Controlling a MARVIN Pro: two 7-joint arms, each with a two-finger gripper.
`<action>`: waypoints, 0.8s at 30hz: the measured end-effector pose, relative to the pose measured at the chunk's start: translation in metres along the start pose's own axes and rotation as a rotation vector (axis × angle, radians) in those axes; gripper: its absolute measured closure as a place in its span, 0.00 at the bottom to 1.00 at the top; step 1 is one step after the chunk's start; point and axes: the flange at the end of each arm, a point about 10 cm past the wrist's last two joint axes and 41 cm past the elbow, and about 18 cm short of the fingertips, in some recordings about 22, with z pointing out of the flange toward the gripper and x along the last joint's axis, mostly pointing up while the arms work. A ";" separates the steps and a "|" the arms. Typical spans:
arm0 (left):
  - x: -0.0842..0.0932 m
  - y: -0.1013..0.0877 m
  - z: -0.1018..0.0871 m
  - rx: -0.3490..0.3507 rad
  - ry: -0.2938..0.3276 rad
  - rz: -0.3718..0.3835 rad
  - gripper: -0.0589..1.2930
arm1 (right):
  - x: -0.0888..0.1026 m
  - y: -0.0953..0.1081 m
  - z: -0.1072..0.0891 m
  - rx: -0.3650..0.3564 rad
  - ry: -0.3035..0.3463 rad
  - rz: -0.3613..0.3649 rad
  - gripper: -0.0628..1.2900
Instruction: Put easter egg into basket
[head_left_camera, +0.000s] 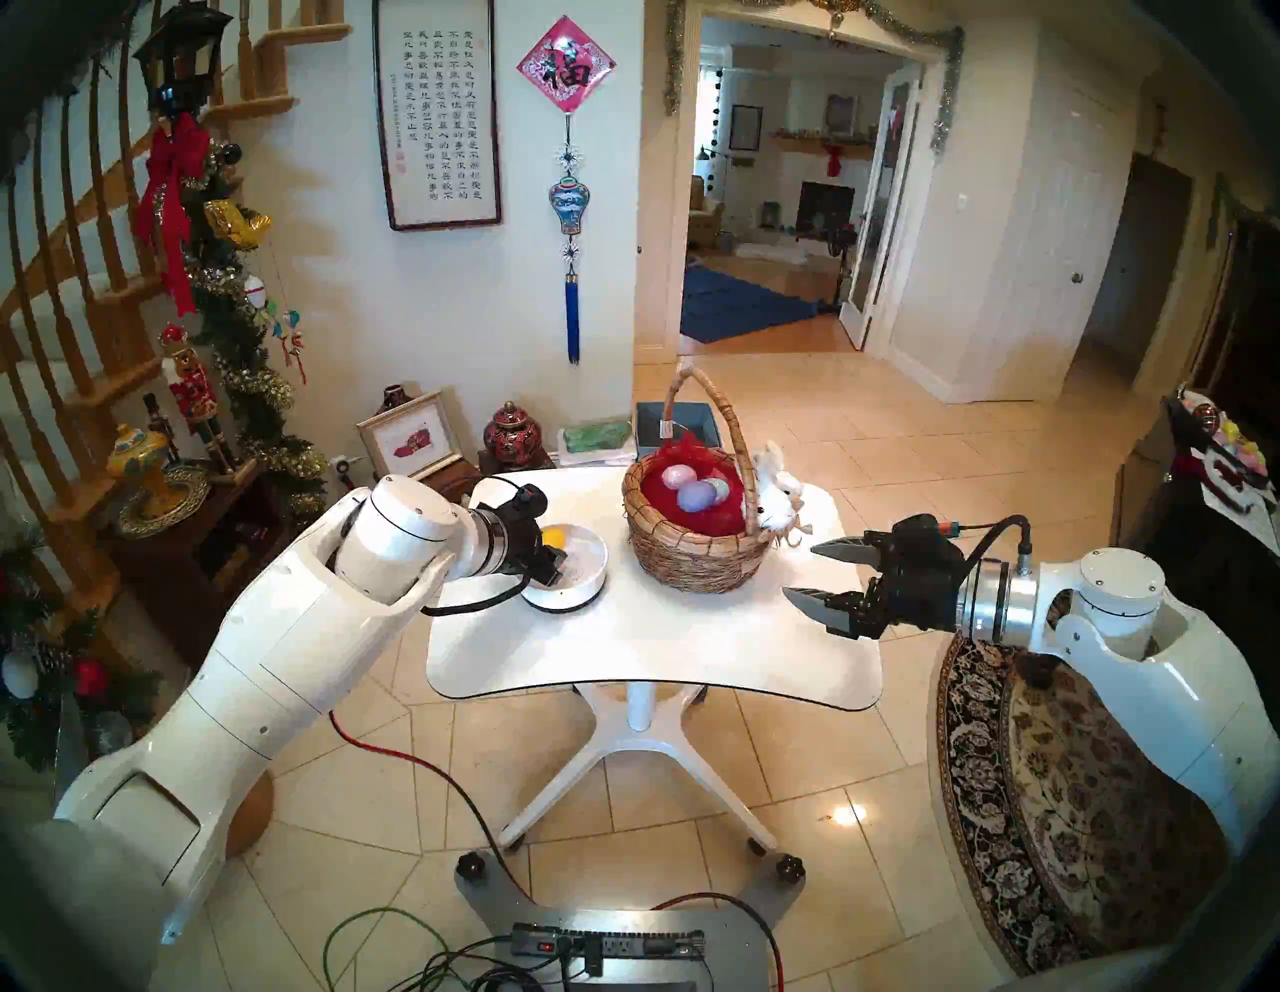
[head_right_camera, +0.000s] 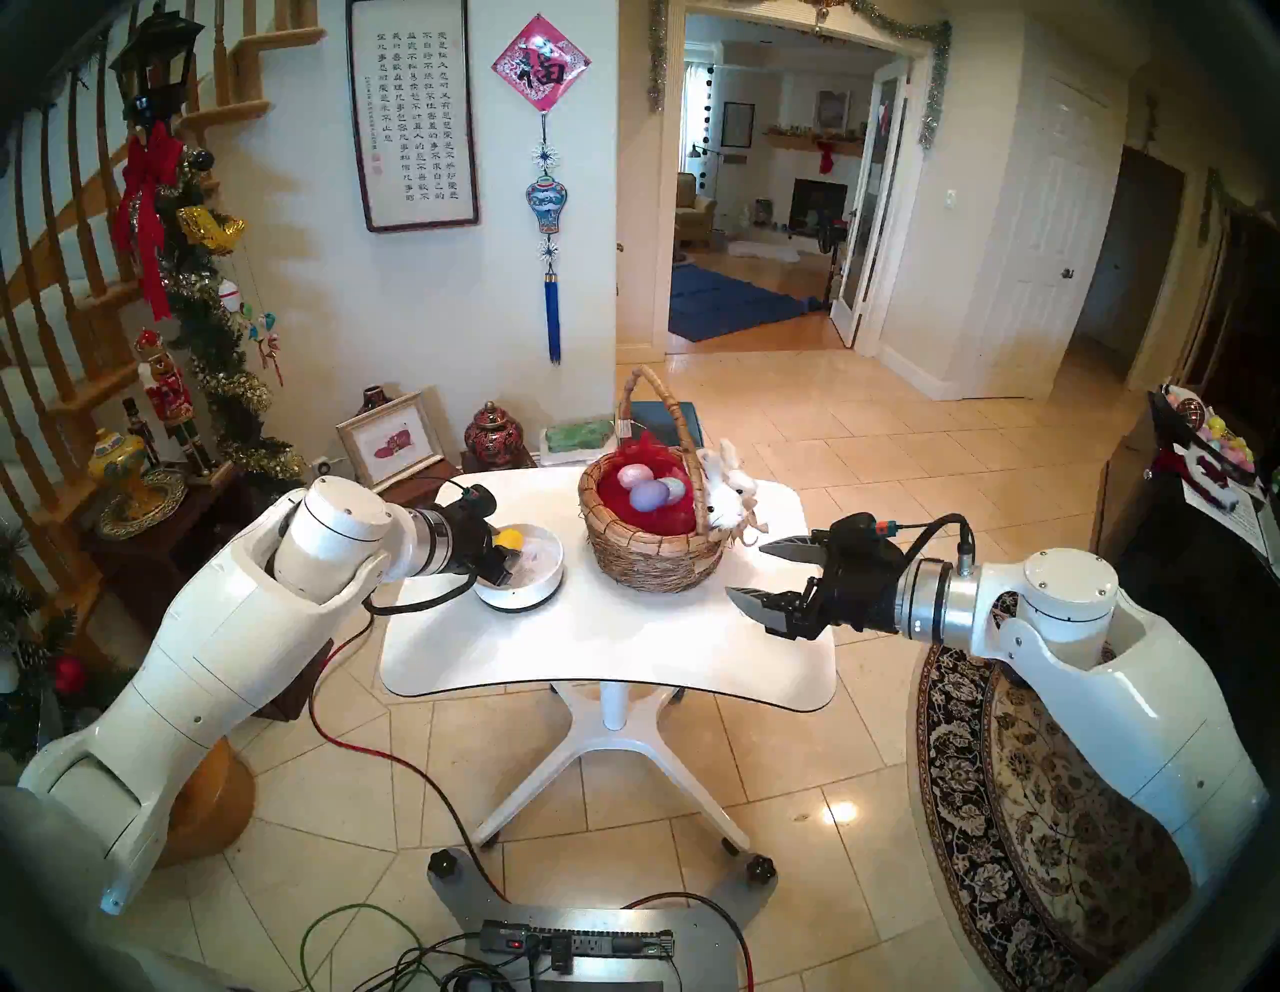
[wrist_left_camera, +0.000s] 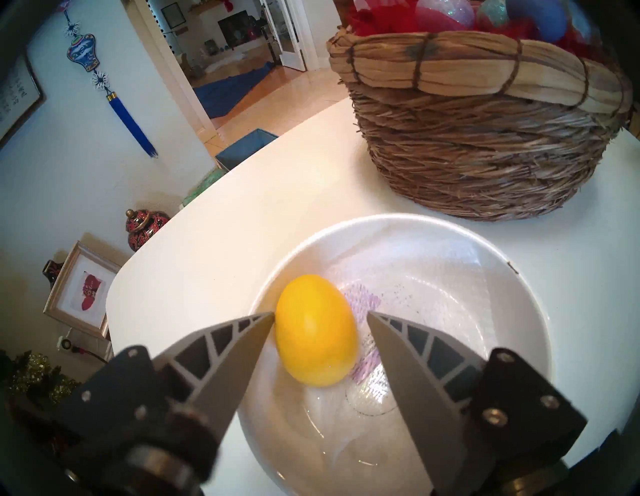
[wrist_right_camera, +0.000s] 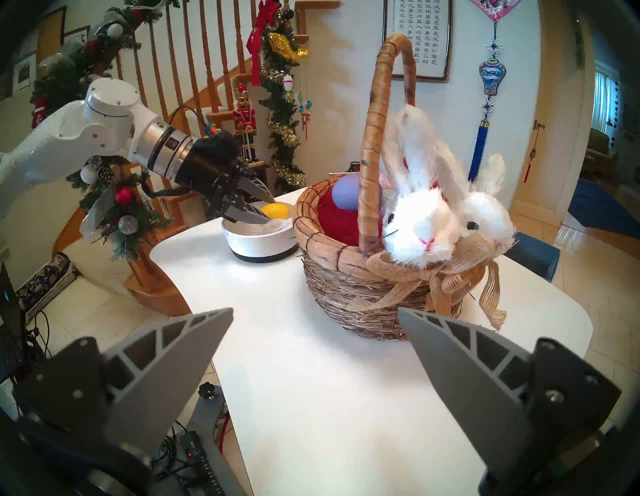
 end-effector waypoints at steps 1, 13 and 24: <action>0.000 0.000 0.000 0.000 -0.001 0.001 0.43 | 0.000 0.000 0.000 0.000 0.000 0.000 0.04; 0.000 -0.002 -0.006 -0.001 0.009 0.000 0.57 | 0.000 0.000 0.000 0.000 0.000 0.000 0.04; 0.021 -0.002 -0.029 -0.017 0.088 -0.001 0.68 | 0.000 0.000 0.000 0.000 0.000 0.000 0.04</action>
